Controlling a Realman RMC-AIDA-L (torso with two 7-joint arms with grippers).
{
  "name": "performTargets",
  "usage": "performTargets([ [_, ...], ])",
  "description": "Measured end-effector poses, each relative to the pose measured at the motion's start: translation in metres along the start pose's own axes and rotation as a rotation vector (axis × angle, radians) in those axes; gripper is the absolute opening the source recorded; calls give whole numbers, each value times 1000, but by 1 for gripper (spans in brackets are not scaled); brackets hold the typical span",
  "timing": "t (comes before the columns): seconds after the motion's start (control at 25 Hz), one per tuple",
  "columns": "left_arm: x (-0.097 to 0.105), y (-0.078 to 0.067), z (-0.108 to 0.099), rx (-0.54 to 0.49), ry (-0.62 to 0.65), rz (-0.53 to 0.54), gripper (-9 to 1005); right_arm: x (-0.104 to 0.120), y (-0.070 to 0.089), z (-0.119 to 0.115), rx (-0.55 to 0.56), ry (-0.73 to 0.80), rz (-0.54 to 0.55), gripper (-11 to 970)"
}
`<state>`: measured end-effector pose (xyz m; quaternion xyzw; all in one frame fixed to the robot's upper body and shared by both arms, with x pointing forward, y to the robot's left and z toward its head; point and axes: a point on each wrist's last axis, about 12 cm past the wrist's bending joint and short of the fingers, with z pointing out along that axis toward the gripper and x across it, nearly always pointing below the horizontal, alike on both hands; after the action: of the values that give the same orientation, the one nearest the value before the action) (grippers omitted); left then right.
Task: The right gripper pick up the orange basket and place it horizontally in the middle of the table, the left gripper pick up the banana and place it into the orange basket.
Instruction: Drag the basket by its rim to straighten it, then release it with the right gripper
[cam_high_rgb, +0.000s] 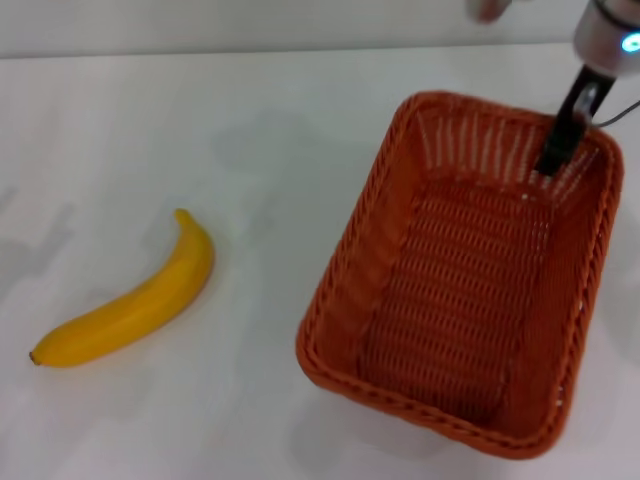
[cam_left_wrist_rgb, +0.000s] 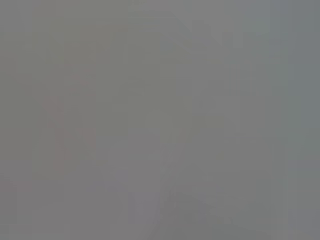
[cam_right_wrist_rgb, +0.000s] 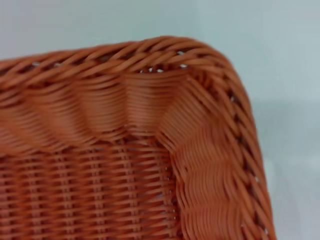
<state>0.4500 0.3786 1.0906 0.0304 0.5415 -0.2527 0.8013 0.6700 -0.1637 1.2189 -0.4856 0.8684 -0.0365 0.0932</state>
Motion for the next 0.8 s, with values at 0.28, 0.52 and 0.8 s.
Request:
performTargets([
  [0.28, -4, 3, 3, 6, -1, 15, 882, 46, -24, -27, -101, -98, 333, 270],
  [0.52, -9, 8, 7, 15, -5, 26, 882, 91, -33, -37, -222, -257, 612, 227],
  [0.8, -11, 13, 18, 22, 0, 39, 882, 142, -32, -28, -373, -453, 879, 185],
])
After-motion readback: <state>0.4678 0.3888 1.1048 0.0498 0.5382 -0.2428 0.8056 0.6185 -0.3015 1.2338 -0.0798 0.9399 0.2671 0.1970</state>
